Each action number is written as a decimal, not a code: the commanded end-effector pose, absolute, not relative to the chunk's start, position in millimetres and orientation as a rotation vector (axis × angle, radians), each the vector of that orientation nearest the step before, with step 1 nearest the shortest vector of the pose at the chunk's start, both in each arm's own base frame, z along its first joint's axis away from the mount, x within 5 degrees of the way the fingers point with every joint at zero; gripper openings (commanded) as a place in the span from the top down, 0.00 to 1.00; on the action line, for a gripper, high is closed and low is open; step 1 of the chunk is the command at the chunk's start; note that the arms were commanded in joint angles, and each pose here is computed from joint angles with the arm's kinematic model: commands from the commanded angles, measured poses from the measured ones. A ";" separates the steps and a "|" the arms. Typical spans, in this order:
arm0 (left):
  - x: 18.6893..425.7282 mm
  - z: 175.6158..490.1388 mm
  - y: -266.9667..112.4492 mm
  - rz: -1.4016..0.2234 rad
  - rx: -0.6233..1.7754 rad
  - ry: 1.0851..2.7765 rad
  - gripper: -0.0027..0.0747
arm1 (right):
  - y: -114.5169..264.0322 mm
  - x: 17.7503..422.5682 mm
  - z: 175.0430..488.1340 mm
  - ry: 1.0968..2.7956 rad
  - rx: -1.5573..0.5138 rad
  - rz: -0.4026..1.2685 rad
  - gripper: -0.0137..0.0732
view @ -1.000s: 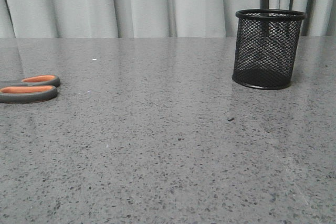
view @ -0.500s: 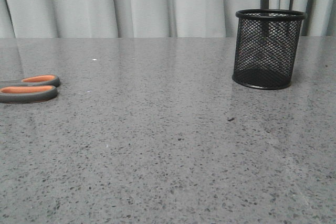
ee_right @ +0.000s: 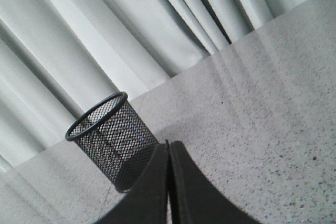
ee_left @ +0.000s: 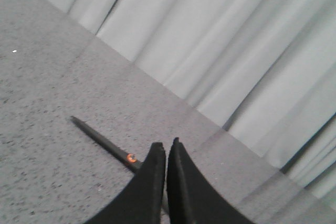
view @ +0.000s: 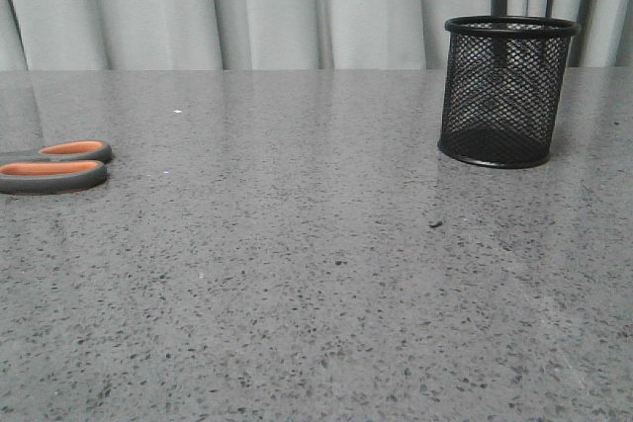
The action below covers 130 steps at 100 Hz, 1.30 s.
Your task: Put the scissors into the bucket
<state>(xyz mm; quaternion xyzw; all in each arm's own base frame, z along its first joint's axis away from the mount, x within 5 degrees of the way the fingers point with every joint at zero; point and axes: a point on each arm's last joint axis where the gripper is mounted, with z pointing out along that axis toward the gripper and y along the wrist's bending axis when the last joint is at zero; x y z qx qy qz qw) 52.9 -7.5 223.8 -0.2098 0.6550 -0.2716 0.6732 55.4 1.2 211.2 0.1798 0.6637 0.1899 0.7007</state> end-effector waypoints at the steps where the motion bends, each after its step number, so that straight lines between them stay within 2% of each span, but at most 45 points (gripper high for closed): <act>1: 43.5 255.9 -7.5 -0.627 -0.436 1.368 0.99 | 0.2 50.6 238.5 1.396 0.361 0.391 0.92; 16: 37.8 301.9 -13.1 -0.475 -0.233 1.452 0.99 | 6.8 55.7 266.0 1.554 0.261 0.356 0.92; 30: 47.1 343.1 -14.5 -0.285 -0.064 1.669 0.99 | 11.0 73.9 292.5 1.761 0.200 0.333 0.92; 44: 67.9 372.2 -15.1 -0.238 -0.005 1.873 0.99 | 15.1 100.2 316.6 2.018 0.144 0.336 0.92; 58: 88.3 382.2 -16.6 -0.254 0.011 2.013 0.99 | 17.6 122.1 337.5 2.147 0.104 0.353 0.92; 80: 105.3 378.4 -16.7 -0.265 0.005 2.079 0.99 | 18.0 131.9 354.0 2.125 0.050 0.335 0.91; 85: 105.9 378.4 -16.9 -0.258 0.022 2.077 0.98 | 18.0 131.9 354.0 2.125 0.050 0.335 0.87; 92: 106.4 378.2 -17.4 -0.238 0.070 2.076 0.93 | 18.4 131.2 353.1 2.137 0.037 0.332 0.76; 99: 106.5 378.9 -18.4 -0.237 0.096 2.067 0.83 | 18.6 131.3 352.1 2.149 0.018 0.326 0.58; 104: 106.7 379.7 -19.3 -0.238 0.119 2.055 0.75 | 18.7 131.1 351.8 2.151 0.015 0.325 0.42; 109: 107.2 379.9 -19.9 -0.247 0.122 2.053 0.66 | 18.7 131.1 351.9 2.151 0.016 0.326 0.32; 114: 108.4 379.7 -20.8 -0.263 0.117 2.055 0.60 | 18.8 131.0 351.7 2.153 0.013 0.325 0.28; 121: 112.2 377.4 -22.0 -0.277 0.132 2.077 0.53 | 18.9 130.9 351.6 2.154 0.005 0.323 0.29; 130: 121.0 374.1 -25.1 -0.287 0.218 2.126 0.52 | 19.0 130.8 351.5 2.156 0.005 0.324 0.29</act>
